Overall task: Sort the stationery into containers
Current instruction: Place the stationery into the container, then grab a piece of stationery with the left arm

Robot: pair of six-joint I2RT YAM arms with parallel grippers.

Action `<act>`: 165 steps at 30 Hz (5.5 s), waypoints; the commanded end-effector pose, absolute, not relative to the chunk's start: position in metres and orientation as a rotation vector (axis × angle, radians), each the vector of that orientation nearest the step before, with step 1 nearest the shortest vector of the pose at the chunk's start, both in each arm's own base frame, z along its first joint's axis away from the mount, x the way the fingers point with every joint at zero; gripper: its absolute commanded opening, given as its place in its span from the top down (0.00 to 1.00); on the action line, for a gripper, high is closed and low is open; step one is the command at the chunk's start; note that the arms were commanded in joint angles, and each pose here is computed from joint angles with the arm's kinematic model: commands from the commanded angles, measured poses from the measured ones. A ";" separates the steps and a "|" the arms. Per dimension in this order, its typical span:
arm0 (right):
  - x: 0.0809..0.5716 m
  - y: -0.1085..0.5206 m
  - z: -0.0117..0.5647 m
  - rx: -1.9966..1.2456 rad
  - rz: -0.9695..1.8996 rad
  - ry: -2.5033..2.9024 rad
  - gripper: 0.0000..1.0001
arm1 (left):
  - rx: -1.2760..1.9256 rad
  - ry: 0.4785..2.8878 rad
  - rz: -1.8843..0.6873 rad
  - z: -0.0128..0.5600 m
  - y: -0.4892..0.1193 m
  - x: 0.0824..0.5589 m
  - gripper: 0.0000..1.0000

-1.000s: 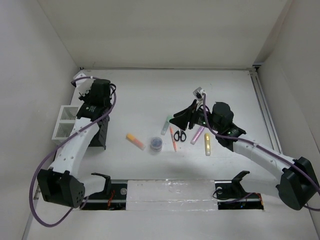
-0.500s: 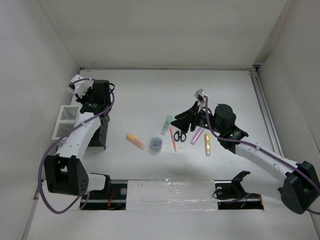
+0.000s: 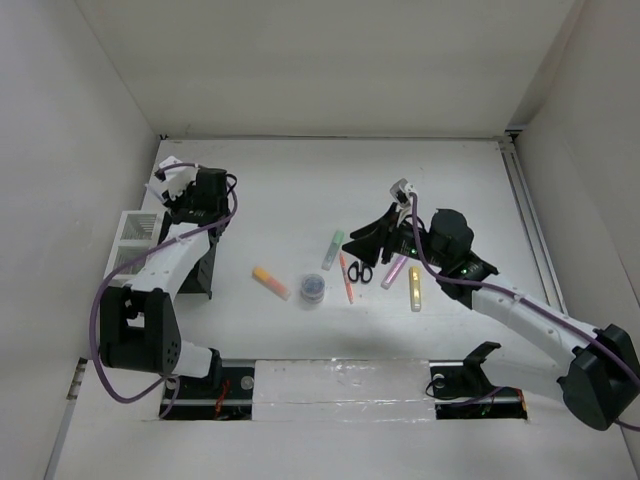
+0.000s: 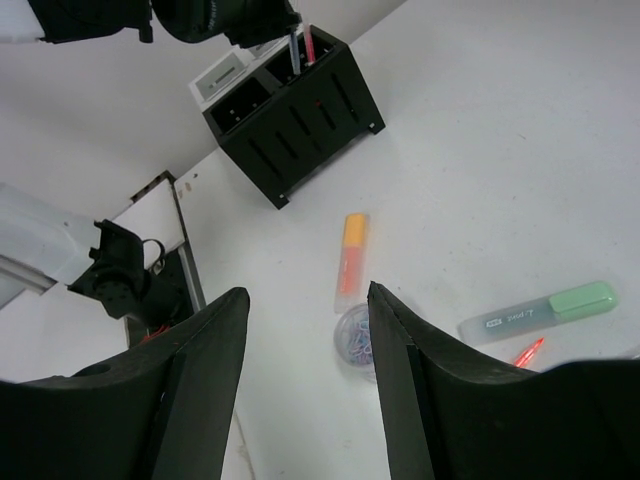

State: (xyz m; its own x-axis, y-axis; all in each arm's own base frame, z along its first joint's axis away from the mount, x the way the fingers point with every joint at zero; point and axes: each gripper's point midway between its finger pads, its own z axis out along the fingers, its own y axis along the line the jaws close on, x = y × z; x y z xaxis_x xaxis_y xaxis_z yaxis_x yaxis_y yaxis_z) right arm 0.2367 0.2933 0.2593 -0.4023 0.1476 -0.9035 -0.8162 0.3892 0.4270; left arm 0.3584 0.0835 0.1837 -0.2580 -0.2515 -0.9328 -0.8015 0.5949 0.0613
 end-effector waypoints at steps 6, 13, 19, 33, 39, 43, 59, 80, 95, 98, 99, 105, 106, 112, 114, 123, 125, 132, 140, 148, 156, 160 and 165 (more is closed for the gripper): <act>0.233 0.291 0.277 -0.620 1.207 1.569 0.43 | -0.838 1.817 0.702 0.170 0.082 0.358 1.00; 0.233 0.291 0.277 -0.620 1.207 1.569 0.43 | -0.870 1.832 0.763 0.156 0.076 0.353 1.00; 0.233 0.291 0.277 -0.620 1.207 1.569 0.43 | -0.893 1.809 0.776 0.162 0.079 0.349 0.94; 0.235 0.289 0.277 -0.605 1.207 1.574 0.39 | -0.913 1.638 0.554 0.249 0.076 0.341 0.12; 0.270 0.272 0.257 -0.446 1.003 1.721 0.00 | -0.795 1.706 0.358 0.279 0.052 0.343 0.00; 0.298 0.232 0.240 -0.213 0.741 1.848 0.00 | -0.582 1.758 0.214 0.297 -0.011 0.352 0.00; 0.282 0.132 0.290 0.160 0.347 1.831 0.00 | -0.291 2.077 -0.287 0.264 -0.177 0.350 0.00; 0.289 0.081 0.341 0.271 0.271 1.730 0.00 | -0.361 2.447 -0.185 0.140 -0.332 0.248 0.00; 0.294 0.093 0.338 0.221 0.338 1.720 0.00 | -0.284 2.586 -0.145 0.070 -0.339 0.222 0.19; 0.294 0.093 0.338 0.221 0.339 1.720 0.00 | -0.277 2.597 -0.115 0.060 -0.338 0.221 0.22; 0.293 0.095 0.338 0.214 0.346 1.722 0.00 | -0.274 2.603 -0.101 0.056 -0.337 0.221 0.22; 0.294 0.097 0.336 0.207 0.354 1.724 0.00 | -0.258 2.610 -0.078 0.042 -0.341 0.223 0.29; 0.294 0.097 0.336 0.199 0.347 1.724 0.00 | -0.269 2.613 -0.064 0.039 -0.338 0.226 0.29; 0.293 0.098 0.336 0.193 0.355 1.726 0.00 | -0.278 2.602 -0.023 0.035 -0.332 0.228 0.32; 0.292 0.098 0.341 0.195 0.363 1.709 0.00 | -0.284 2.611 0.014 0.029 -0.324 0.229 0.33; 0.292 0.099 0.343 0.189 0.374 1.702 0.00 | -0.302 2.600 0.060 0.020 -0.313 0.235 0.34; 0.292 0.099 0.343 0.189 0.374 1.702 0.00 | -0.302 2.600 0.060 0.021 -0.317 0.236 0.34; 0.290 0.100 0.345 0.184 0.386 1.694 0.00 | -0.291 2.615 0.106 0.012 -0.310 0.233 0.41; 0.288 0.101 0.348 0.178 0.397 1.687 0.00 | -0.279 2.625 0.105 0.005 -0.311 0.232 0.56; 0.285 0.101 0.350 0.172 0.408 1.680 0.00 | -0.259 2.645 0.128 -0.011 -0.309 0.228 0.76; 0.283 0.102 0.353 0.166 0.419 1.673 0.00 | -0.265 2.660 0.147 -0.024 -0.300 0.221 1.00; 0.283 0.102 0.353 0.166 0.419 1.673 0.00 | -0.251 2.679 0.141 -0.028 -0.299 0.217 1.00; 0.283 0.104 0.353 0.159 0.427 1.674 0.00 | -0.236 2.674 0.089 -0.012 -0.300 0.216 1.00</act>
